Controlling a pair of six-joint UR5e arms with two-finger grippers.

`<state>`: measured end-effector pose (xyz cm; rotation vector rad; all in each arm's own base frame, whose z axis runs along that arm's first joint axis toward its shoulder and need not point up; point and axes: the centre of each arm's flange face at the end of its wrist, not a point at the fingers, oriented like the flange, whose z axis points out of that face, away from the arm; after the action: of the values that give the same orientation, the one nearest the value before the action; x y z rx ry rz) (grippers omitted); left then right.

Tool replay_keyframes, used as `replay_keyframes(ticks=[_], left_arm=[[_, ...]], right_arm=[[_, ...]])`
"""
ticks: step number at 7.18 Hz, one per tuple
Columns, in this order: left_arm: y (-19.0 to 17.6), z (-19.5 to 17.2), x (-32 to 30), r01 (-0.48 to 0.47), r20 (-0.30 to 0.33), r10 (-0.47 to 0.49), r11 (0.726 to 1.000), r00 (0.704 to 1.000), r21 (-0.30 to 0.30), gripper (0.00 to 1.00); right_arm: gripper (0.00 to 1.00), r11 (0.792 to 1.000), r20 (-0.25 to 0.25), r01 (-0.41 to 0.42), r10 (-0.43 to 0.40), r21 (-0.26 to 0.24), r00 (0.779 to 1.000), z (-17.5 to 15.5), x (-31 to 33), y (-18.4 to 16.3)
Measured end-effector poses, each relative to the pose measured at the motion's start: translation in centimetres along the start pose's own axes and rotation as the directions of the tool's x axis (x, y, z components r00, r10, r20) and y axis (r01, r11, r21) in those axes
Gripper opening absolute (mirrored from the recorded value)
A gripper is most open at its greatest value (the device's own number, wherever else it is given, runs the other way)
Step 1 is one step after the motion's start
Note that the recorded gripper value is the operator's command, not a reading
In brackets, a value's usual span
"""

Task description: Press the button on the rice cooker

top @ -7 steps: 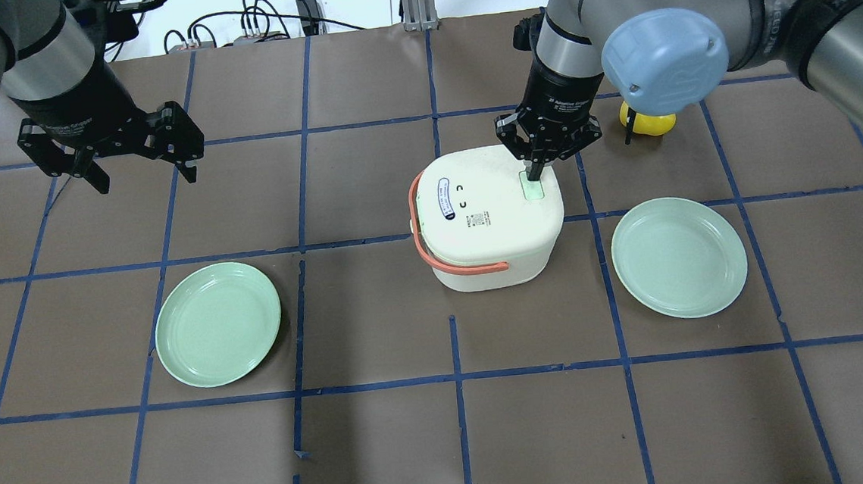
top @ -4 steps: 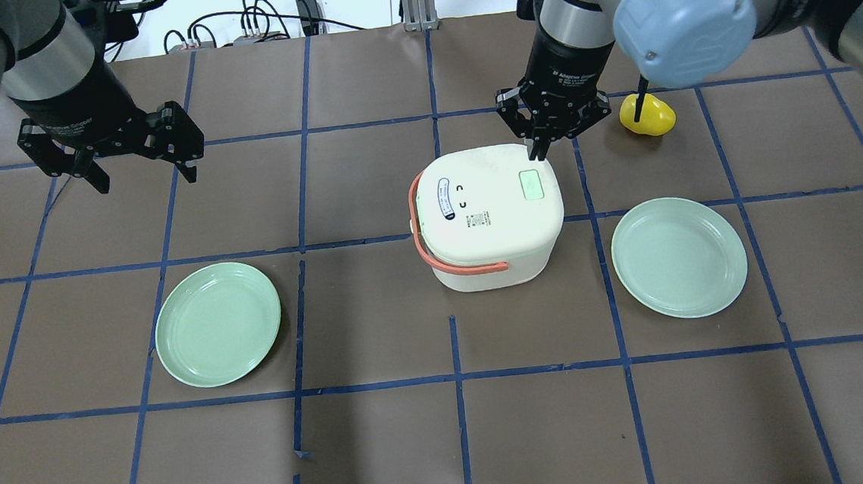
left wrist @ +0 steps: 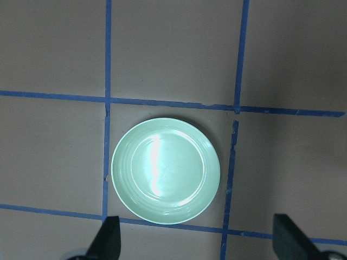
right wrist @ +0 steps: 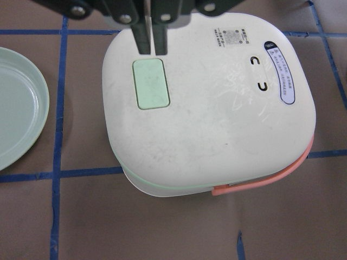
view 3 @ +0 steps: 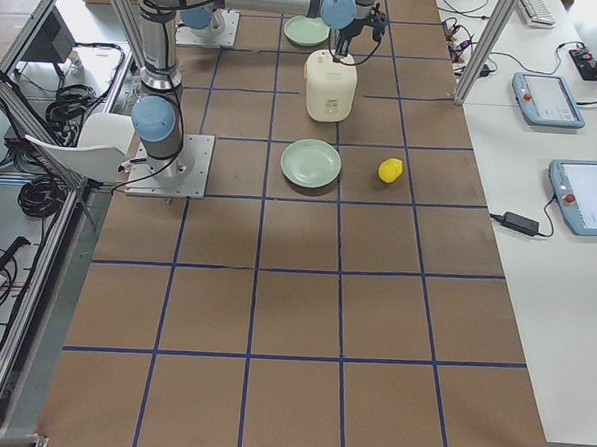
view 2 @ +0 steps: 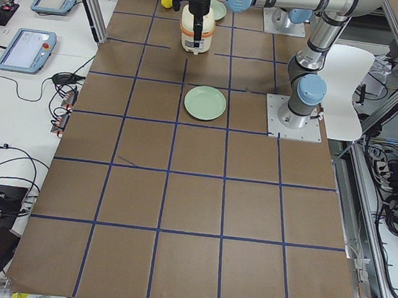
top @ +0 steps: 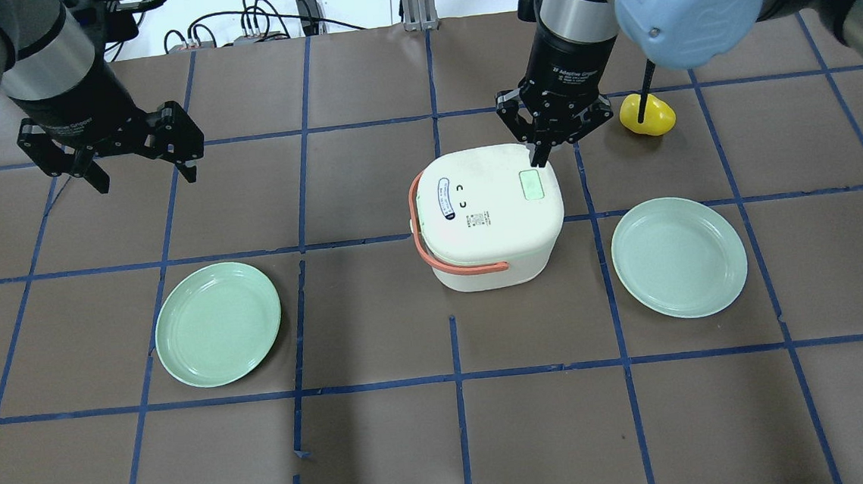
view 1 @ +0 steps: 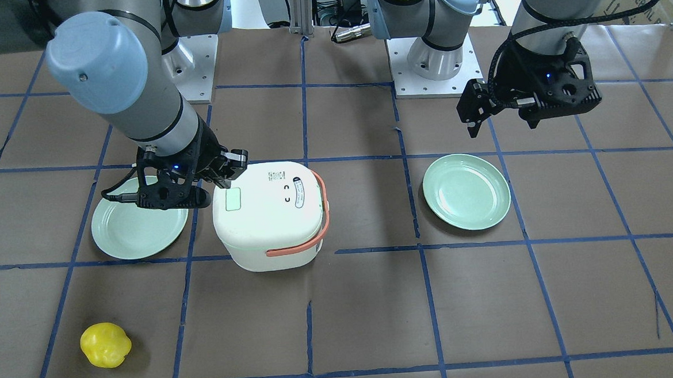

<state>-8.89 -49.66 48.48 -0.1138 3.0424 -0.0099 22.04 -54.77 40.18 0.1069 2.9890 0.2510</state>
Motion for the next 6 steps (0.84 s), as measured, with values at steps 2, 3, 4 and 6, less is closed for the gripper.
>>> replay_keyframes(ticks=[2,3,4,6], left_arm=[[0.0,0.0,0.0,0.000,0.000,0.000,1.000,1.000,0.000,1.00],[0.0,0.0,0.0,0.000,-0.001,0.000,1.000,1.000,0.000,1.00],[0.0,0.0,0.0,0.000,-0.001,0.000,1.000,1.000,0.000,1.00],[0.0,0.0,0.0,0.000,0.000,0.000,1.000,1.000,0.000,1.00]], right_arm=[[0.13,1.000,0.005,0.005,-0.005,0.024,1.000,2.0,0.3,-0.4],[0.13,1.000,0.006,0.006,-0.006,0.028,1.000,2.6,0.3,-0.6],[0.13,1.000,0.006,0.006,-0.006,0.029,1.000,3.0,0.3,-0.9],[0.13,1.000,0.006,0.008,-0.008,0.029,1.000,3.4,0.3,-1.2]])
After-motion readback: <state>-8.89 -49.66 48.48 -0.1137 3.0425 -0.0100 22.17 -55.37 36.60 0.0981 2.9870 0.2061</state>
